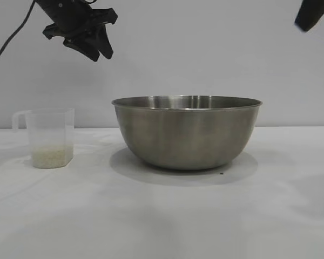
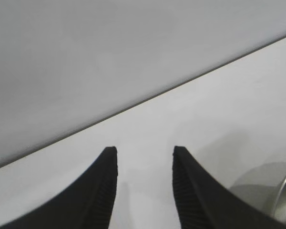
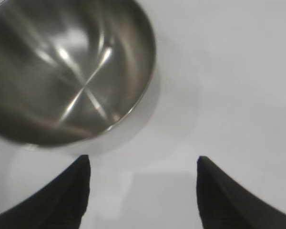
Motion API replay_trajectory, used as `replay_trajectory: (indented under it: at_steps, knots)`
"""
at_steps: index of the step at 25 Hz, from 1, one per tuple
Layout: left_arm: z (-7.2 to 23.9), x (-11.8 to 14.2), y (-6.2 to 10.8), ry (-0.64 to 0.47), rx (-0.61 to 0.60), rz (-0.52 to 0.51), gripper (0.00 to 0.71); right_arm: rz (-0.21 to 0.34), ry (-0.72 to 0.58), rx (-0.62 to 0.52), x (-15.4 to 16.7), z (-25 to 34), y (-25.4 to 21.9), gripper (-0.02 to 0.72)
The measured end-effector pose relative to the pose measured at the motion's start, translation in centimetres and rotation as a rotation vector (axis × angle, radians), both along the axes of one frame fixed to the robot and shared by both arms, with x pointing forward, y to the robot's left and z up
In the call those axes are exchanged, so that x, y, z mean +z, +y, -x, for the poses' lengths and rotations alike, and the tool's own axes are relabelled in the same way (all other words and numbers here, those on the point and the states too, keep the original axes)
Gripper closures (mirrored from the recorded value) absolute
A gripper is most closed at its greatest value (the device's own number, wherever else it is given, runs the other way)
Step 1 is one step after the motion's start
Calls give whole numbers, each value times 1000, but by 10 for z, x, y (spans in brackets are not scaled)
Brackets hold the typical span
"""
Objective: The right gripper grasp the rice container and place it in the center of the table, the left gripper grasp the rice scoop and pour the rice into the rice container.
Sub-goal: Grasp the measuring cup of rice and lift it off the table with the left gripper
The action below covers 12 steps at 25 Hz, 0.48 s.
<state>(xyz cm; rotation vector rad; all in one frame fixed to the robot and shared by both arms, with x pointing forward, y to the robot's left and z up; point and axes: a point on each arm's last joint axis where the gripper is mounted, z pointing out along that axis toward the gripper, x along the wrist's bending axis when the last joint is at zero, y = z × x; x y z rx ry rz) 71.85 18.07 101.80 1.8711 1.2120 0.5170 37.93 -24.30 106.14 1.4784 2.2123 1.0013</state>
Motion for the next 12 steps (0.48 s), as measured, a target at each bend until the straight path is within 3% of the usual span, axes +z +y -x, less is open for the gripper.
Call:
replay_trajectory:
  at_steps: [6,12]
  knots:
    - [0,0,0,0,0,0,480,79,-55,-30,14,64,-23,250]
    - [0,0,0,0,0,0,480,94,-131,-32,12,104,-35,250]
